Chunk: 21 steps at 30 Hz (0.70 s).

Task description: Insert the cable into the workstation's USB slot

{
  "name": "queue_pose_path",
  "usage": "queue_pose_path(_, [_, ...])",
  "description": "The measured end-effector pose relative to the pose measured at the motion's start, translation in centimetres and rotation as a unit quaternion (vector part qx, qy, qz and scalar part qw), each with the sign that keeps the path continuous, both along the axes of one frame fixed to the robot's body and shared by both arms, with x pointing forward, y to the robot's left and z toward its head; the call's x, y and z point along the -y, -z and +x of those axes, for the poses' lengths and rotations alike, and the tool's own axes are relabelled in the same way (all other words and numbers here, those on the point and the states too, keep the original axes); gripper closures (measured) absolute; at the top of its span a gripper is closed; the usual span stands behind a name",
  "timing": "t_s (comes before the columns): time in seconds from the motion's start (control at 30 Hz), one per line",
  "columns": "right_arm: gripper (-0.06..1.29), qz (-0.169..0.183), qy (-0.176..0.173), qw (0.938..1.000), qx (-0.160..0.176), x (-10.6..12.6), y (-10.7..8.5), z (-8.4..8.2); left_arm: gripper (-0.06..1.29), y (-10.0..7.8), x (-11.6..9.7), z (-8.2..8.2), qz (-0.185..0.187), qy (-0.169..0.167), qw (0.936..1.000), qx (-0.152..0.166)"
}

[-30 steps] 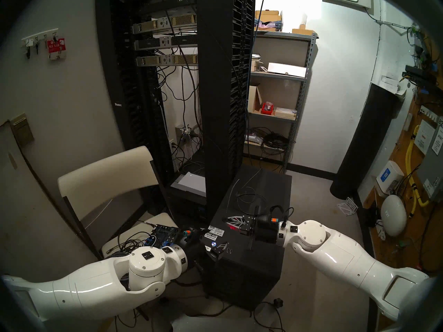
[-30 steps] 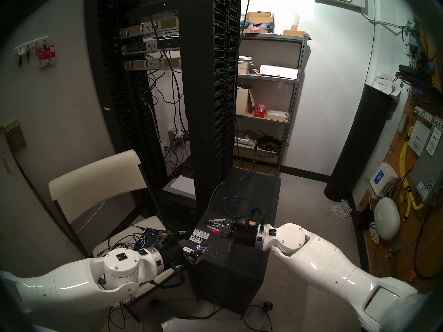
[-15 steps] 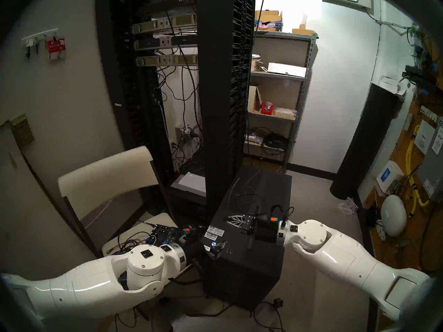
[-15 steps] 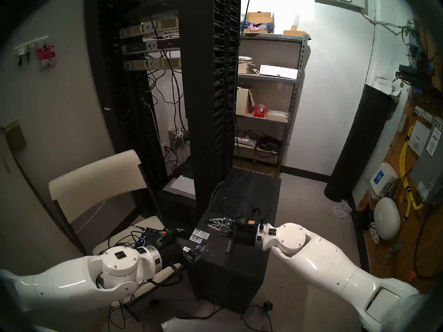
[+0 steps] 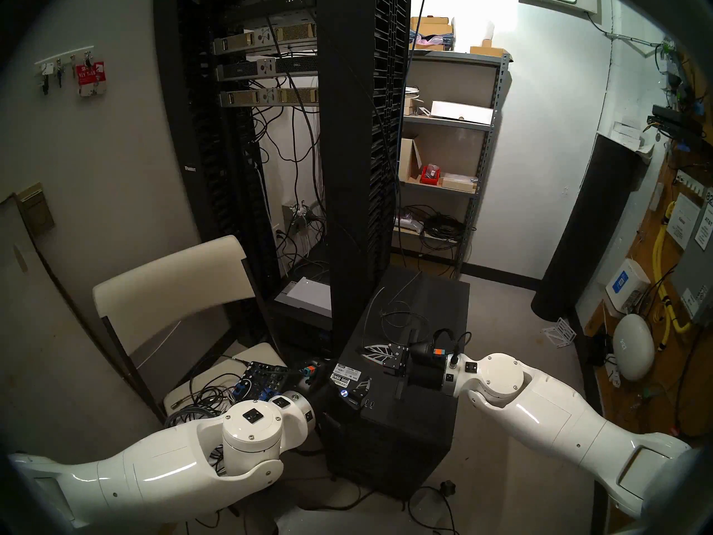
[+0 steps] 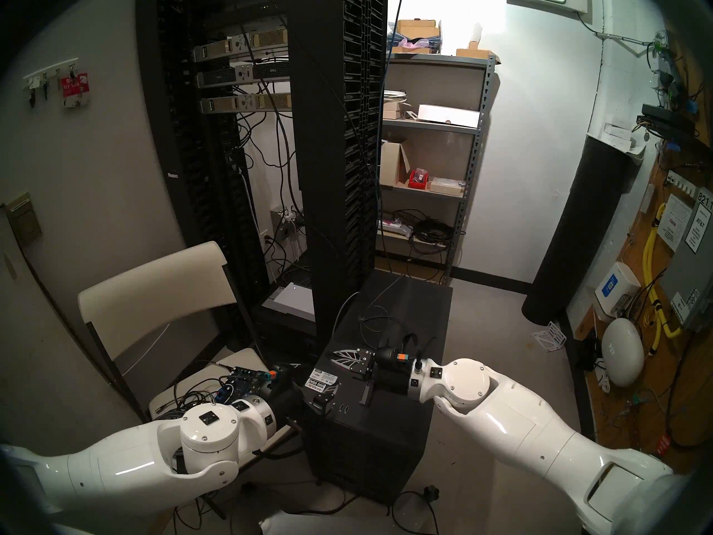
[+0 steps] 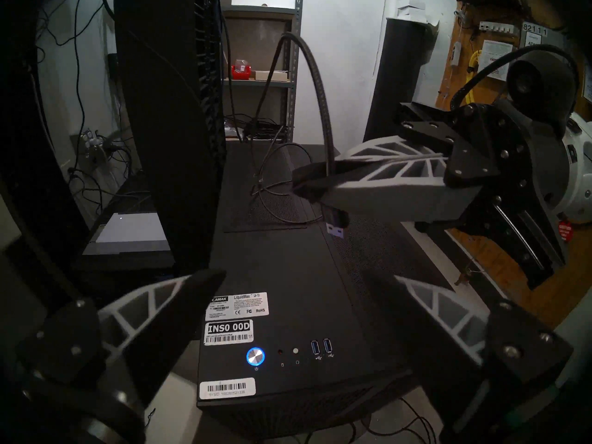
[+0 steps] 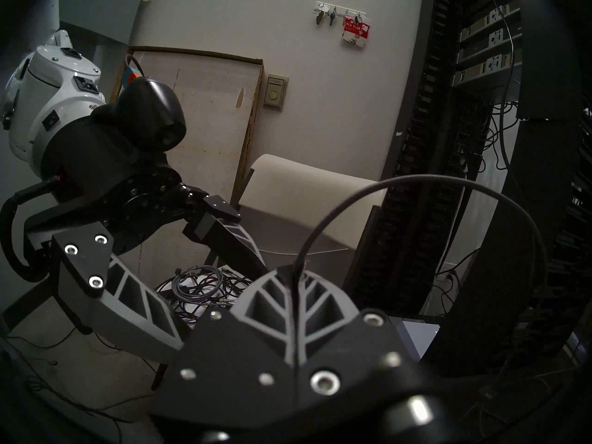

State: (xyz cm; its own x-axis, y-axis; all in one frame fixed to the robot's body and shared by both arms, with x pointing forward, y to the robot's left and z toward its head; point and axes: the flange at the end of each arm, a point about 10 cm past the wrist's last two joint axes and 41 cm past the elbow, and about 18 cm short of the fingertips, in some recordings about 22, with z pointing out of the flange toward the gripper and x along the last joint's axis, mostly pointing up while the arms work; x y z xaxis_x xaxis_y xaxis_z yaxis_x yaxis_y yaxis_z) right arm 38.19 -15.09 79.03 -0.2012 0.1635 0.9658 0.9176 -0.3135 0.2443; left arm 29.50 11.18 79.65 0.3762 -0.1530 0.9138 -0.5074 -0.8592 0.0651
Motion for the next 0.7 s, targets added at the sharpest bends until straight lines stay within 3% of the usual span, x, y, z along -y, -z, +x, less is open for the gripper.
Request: queue_pose_path(0.7, [1.25, 0.002, -0.005, 1.0000, 0.000, -0.2, 0.0, -0.1, 0.04, 0.2, 1.3, 0.3, -0.009, -0.048, 0.9984, 0.027])
